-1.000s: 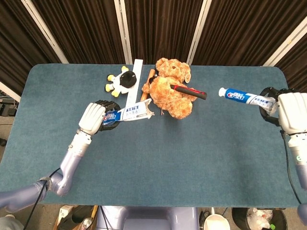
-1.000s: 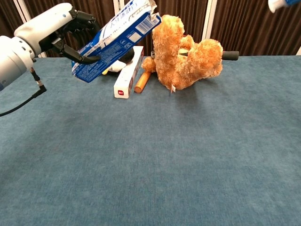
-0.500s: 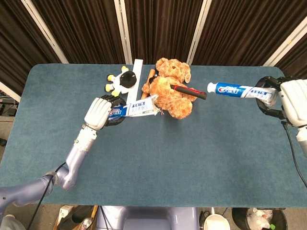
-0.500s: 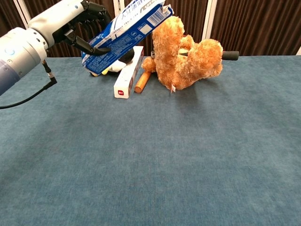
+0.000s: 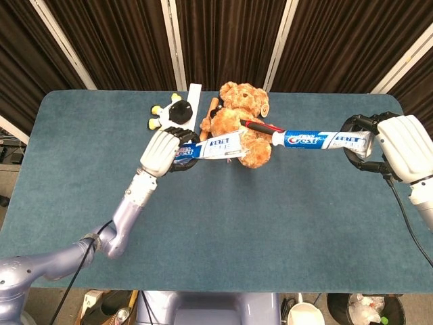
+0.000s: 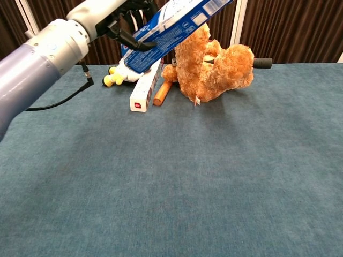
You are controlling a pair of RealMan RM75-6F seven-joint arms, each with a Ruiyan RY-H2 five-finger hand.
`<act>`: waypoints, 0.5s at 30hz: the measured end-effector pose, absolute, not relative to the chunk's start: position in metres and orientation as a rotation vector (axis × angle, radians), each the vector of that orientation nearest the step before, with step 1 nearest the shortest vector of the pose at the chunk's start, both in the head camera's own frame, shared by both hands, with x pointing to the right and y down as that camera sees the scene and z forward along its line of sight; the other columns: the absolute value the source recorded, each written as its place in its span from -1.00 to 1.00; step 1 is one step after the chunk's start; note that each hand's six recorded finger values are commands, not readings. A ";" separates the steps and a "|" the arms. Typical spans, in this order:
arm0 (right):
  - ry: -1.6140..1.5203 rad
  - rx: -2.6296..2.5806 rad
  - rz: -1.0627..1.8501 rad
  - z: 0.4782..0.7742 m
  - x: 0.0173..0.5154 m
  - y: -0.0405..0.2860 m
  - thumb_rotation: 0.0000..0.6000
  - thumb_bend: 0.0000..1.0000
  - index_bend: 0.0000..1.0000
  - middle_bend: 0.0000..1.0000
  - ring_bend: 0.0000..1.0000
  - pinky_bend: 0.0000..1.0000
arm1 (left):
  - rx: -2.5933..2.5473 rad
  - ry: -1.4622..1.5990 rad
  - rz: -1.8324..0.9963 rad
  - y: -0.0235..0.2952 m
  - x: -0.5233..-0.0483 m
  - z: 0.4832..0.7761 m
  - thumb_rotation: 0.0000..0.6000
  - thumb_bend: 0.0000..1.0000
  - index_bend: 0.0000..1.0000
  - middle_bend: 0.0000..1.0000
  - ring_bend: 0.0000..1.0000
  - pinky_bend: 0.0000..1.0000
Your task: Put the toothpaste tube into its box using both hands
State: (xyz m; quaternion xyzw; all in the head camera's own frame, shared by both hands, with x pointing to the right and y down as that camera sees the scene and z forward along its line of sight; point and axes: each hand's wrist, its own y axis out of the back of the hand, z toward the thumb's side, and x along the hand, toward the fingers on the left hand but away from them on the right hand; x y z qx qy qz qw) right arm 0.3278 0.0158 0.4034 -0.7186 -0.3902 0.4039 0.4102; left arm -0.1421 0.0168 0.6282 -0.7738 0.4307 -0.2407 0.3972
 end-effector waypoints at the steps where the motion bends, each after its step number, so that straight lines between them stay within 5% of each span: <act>1: -0.980 -1.810 1.014 0.403 0.327 0.016 1.00 -0.13 0.63 0.22 0.11 -0.06 | -1.961 1.095 -0.601 0.017 -0.140 0.628 1.00 -0.22 -0.12 0.02 -0.07 -0.09; 15: -0.950 -1.836 0.982 0.401 0.315 0.016 1.00 -0.13 0.63 0.22 0.11 -0.06 | -1.979 1.141 -0.505 0.017 -0.114 0.629 1.00 -0.22 -0.12 0.02 -0.07 -0.09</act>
